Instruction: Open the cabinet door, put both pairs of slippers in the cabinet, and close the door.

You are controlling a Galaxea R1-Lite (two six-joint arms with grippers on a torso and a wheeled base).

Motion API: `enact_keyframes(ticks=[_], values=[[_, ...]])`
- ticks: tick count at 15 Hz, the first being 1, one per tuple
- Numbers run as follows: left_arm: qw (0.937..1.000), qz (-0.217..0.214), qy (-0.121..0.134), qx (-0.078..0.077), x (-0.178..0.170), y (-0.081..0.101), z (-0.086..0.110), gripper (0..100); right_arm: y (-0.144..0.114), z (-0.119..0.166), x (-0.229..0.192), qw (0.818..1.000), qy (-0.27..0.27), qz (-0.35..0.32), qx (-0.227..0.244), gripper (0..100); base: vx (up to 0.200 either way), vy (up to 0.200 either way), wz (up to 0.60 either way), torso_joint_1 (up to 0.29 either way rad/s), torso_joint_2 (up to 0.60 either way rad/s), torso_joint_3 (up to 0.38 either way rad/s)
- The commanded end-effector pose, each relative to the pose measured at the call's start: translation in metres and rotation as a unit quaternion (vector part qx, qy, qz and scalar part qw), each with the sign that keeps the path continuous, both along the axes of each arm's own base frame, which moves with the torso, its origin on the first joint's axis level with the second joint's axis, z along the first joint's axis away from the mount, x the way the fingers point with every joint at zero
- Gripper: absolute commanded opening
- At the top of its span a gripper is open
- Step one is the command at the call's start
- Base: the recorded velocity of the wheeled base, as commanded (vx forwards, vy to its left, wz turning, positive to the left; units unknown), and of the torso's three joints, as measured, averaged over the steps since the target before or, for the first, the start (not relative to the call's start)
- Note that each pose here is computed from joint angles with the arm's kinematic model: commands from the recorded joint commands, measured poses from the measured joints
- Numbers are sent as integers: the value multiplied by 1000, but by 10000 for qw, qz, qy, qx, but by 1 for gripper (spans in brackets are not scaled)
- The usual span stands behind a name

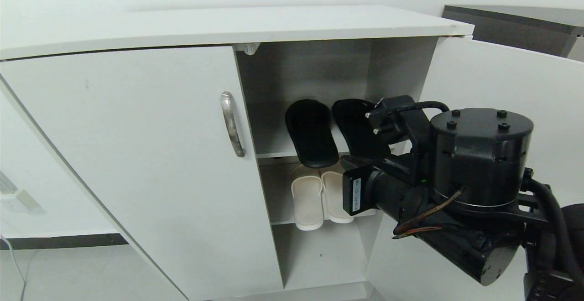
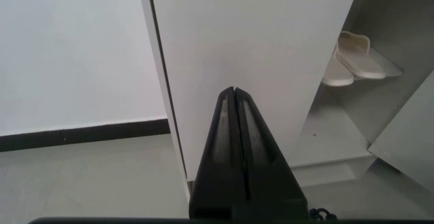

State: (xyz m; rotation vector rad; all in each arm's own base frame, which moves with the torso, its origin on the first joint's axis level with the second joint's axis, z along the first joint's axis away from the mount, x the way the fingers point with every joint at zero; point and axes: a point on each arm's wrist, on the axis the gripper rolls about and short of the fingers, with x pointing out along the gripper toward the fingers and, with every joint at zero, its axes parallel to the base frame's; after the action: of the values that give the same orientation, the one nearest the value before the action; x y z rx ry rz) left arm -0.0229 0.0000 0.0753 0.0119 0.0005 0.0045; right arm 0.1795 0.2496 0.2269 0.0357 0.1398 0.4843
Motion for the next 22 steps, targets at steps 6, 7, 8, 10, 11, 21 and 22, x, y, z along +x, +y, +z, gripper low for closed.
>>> enact_keyframes(ticks=[6,7,8,10,11,21,22], values=[[10000,8,6,2,0,0,0,0,-3,-11,-4,9998,98,81,-169,0,0,0,0,0,0,0],[10000,1,6,2,0,0,0,0,-3,-11,-4,9998,104,89,-175,0,-200,0,0,-2,2,7],[10000,1,6,2,0,0,0,0,-3,-12,-4,9997,121,81,-200,0,-200,0,0,7,-2,7],[10000,-7,6,2,0,0,0,0,-4,-14,-4,9995,110,98,-278,0,-200,0,0,15,-2,-2],[10000,-7,6,2,0,0,0,0,-4,-14,-4,9995,107,99,-285,0,-200,0,0,-7,-2,12],[10000,-7,6,2,0,0,0,0,-5,-18,-4,9993,141,91,-336,0,-120,0,0,1,1,3],[10000,-7,6,2,0,0,0,0,-5,-19,-4,9992,150,92,-348,0,0,0,0,0,0,0]])
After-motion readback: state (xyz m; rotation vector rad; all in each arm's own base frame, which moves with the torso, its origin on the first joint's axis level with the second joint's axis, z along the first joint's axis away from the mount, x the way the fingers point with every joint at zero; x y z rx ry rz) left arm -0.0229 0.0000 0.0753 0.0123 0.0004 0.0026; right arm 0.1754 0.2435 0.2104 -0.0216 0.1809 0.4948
